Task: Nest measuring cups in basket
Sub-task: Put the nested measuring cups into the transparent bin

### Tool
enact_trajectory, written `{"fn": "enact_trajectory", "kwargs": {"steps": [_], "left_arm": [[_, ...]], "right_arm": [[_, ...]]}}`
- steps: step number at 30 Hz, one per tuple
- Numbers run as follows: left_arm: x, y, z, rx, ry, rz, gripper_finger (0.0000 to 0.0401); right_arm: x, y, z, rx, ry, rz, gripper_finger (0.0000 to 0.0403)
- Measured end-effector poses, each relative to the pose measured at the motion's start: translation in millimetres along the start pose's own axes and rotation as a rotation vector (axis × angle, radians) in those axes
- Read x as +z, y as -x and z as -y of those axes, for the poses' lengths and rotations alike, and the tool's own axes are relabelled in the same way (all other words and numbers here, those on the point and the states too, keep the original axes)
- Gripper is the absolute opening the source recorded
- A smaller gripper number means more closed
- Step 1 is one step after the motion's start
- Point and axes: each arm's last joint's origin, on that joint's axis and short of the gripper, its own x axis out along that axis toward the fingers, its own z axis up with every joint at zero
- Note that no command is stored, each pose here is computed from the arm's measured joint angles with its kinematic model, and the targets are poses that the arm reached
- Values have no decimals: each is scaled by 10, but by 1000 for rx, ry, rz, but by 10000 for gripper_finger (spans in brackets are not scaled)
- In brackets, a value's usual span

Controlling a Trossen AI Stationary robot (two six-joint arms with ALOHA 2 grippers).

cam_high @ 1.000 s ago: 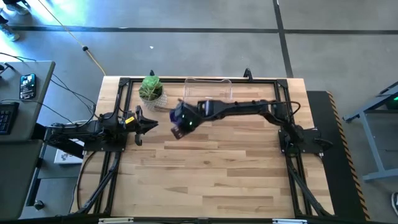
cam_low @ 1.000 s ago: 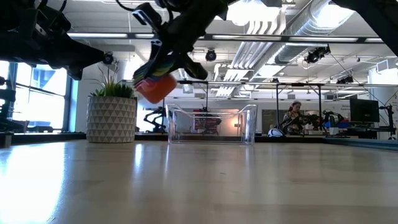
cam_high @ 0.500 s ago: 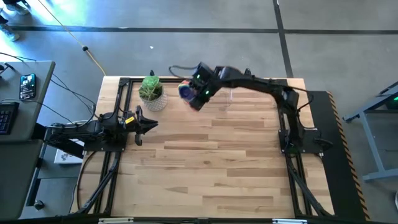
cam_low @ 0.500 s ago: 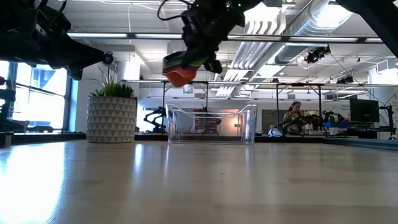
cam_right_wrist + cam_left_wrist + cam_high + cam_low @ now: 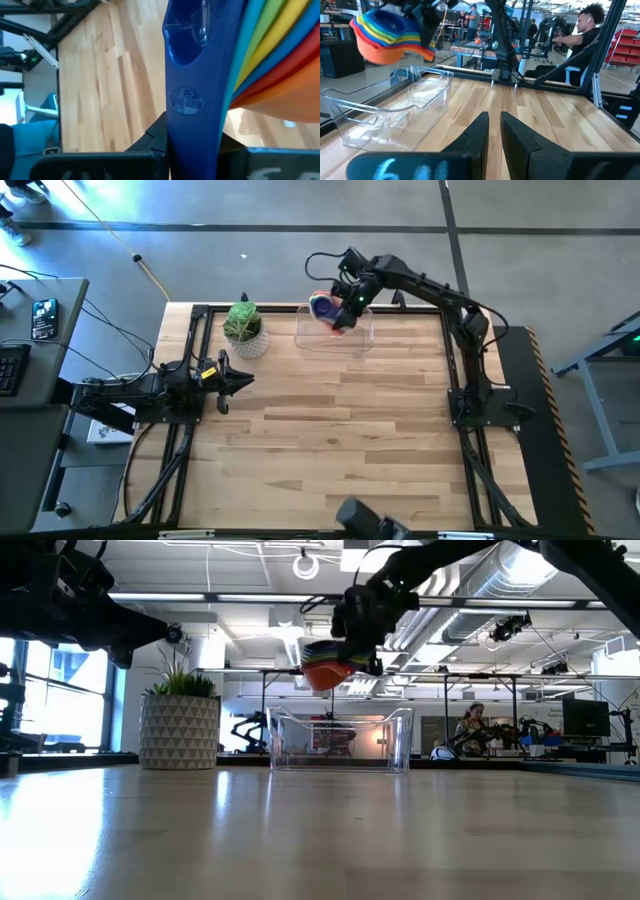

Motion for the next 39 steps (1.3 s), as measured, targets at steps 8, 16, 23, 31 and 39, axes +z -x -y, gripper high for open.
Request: {"fn": "enact_trajectory", "kwargs": {"steps": [8, 16, 23, 31, 39], "left_arm": [[0, 0, 0, 0, 0, 0, 37], [1, 0, 0, 0, 0, 0, 37], [0, 0, 0, 0, 0, 0, 37], [1, 0, 0, 0, 0, 0, 37], [1, 0, 0, 0, 0, 0, 37]], "right_arm": [[-48, -202, 358, 57, -33, -48, 27], [-100, -470, 584, 81, -58, -103, 27], [-134, -645, 688, 0, -65, -157, 27], [-193, -829, 795, -19, -89, -210, 27], [-227, -932, 788, 23, -107, -238, 27]]}}
